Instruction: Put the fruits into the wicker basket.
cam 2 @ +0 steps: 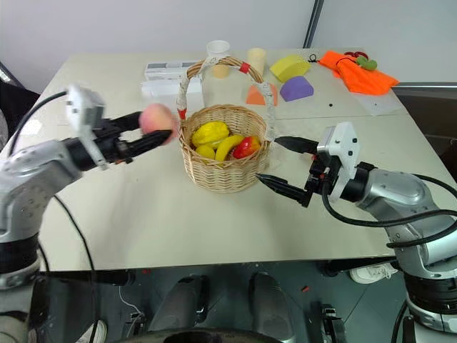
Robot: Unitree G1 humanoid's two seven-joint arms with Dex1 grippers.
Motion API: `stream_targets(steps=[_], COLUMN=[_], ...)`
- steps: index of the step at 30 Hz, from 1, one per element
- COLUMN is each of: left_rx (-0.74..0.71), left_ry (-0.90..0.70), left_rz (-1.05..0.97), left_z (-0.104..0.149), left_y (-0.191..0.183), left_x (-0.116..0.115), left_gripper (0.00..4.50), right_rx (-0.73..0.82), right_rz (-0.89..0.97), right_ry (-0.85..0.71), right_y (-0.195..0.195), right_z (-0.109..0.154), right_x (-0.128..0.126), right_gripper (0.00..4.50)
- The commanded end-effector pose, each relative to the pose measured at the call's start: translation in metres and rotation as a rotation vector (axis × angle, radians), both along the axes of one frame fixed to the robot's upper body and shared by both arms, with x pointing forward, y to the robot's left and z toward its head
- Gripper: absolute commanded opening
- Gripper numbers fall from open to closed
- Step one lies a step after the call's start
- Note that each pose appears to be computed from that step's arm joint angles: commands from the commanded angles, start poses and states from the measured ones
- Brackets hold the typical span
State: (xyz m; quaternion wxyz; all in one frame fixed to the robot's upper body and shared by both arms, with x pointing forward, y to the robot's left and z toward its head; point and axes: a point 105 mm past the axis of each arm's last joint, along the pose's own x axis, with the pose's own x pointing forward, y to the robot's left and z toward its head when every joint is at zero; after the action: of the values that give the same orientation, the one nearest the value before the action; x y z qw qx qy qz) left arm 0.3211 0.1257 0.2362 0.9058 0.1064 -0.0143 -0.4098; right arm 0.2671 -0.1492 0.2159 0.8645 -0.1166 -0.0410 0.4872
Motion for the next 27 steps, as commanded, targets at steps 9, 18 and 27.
stream_targets(steps=[9, 18, 27], left_rx=[0.067, 0.021, 0.013], left_ry=[-0.027, -0.097, -0.085], left_rz=[-0.018, -0.272, -0.316], left_z=[-0.002, -0.001, -0.004], left_y=[-0.044, -0.043, -0.032], left_x=[0.032, -0.009, -0.025], left_gripper=[4.48, 4.48, 4.48], right_rx=[-0.073, 0.074, 0.216], right_rz=[-0.365, -1.09, -1.436], right_ry=[0.022, 0.123, 0.4], right_y=[-0.038, -0.113, -0.114], right_z=[-0.015, -0.023, -0.04], right_x=[0.029, 0.079, 0.099], right_gripper=[4.5, 4.5, 4.5])
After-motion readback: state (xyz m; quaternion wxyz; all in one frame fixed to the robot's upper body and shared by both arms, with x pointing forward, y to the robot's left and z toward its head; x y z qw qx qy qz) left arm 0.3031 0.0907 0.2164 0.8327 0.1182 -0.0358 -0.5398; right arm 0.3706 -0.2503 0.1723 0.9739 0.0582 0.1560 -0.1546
